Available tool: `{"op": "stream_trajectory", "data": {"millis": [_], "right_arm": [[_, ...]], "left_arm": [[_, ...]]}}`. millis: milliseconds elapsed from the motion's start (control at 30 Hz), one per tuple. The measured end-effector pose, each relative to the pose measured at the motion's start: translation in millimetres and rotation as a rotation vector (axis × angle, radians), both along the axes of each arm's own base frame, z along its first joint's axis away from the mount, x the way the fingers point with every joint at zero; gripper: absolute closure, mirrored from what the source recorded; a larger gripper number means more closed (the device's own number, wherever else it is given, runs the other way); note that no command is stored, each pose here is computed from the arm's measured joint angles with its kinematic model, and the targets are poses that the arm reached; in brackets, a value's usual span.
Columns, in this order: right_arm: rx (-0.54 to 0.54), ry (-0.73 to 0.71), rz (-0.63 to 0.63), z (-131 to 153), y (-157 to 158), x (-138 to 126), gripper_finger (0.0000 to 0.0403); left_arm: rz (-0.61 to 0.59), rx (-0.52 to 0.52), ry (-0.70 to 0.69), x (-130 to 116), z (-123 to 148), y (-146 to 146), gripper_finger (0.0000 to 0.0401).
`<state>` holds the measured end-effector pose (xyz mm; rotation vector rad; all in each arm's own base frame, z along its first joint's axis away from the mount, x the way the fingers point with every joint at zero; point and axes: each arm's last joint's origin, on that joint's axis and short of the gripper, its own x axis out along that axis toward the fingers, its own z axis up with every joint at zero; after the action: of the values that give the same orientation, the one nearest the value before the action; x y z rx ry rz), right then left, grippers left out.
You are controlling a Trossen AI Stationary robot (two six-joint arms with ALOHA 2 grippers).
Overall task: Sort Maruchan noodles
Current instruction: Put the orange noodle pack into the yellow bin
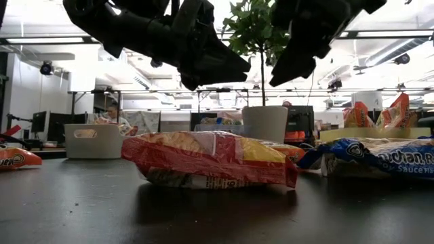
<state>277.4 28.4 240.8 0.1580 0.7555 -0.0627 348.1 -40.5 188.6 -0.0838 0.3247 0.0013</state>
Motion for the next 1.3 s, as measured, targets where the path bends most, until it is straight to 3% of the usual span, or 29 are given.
{"op": "stream_trajectory", "data": {"millis": [200,500,733,1000,1300], "right_arm": [[0.061,-0.03,-0.059,-3,-2,-16,0.0202],[0.171,0.049,-0.18,-11,-4,-22,0.0202],[0.241,0.119,-0.284,-16,-6,-28,0.0202],[0.304,0.117,-0.405,-32,-16,-26,0.0202],[0.324,0.086,-0.436,-51,-32,-4,0.0202]], "left_arm": [[0.012,-0.001,0.0,0,0,0,0.0239],[0.022,-0.012,-0.001,0,-1,0,0.0239],[0.02,-0.009,-0.008,10,-22,-1,0.0239],[0.011,0.041,0.192,4,-46,0,0.0239],[0.003,0.07,0.321,-2,-60,1,0.0239]]}}
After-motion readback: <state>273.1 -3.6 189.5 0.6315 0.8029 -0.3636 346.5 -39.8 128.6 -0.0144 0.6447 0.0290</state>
